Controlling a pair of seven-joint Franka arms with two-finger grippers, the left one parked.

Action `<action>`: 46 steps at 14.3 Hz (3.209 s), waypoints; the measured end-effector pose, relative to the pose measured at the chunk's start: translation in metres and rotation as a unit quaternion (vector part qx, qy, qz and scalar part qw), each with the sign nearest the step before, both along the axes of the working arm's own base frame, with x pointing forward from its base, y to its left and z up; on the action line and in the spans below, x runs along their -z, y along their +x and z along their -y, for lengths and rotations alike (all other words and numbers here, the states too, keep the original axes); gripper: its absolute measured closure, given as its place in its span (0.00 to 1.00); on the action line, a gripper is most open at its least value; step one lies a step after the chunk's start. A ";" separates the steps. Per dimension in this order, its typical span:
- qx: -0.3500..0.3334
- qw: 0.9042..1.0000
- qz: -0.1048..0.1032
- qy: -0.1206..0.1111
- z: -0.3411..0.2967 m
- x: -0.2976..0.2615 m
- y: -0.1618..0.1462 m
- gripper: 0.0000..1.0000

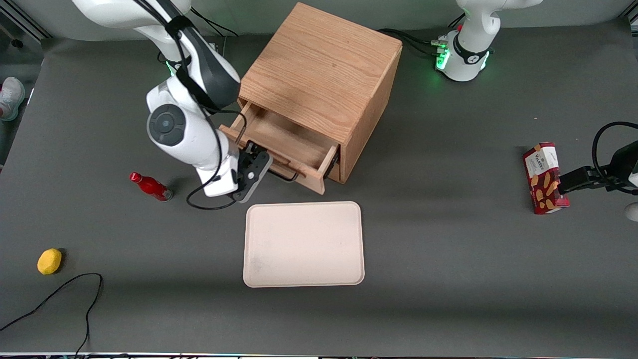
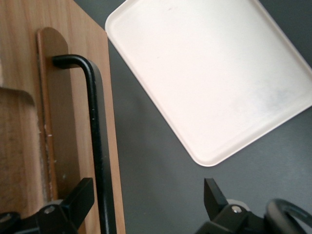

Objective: Open upper drawer

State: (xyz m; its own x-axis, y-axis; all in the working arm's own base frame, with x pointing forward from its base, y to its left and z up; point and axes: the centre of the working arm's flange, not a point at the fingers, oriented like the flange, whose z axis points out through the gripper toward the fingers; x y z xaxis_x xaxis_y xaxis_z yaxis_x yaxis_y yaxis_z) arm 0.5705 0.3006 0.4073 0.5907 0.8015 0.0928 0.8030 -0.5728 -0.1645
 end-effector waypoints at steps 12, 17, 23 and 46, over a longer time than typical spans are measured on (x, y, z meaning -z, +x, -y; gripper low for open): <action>0.028 0.998 0.050 0.022 0.040 0.010 0.052 0.00; 0.047 0.997 0.061 0.026 0.059 0.007 0.073 0.00; 0.067 0.994 0.076 0.030 0.083 -0.002 0.093 0.00; 0.462 0.881 -0.031 -0.093 0.266 -0.207 -0.030 0.00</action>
State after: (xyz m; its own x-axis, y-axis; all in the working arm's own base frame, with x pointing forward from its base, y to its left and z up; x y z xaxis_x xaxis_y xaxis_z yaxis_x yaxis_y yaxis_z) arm 0.5404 0.0346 0.6144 0.9986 -0.0264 -0.0460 -0.0276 -0.9993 -0.0254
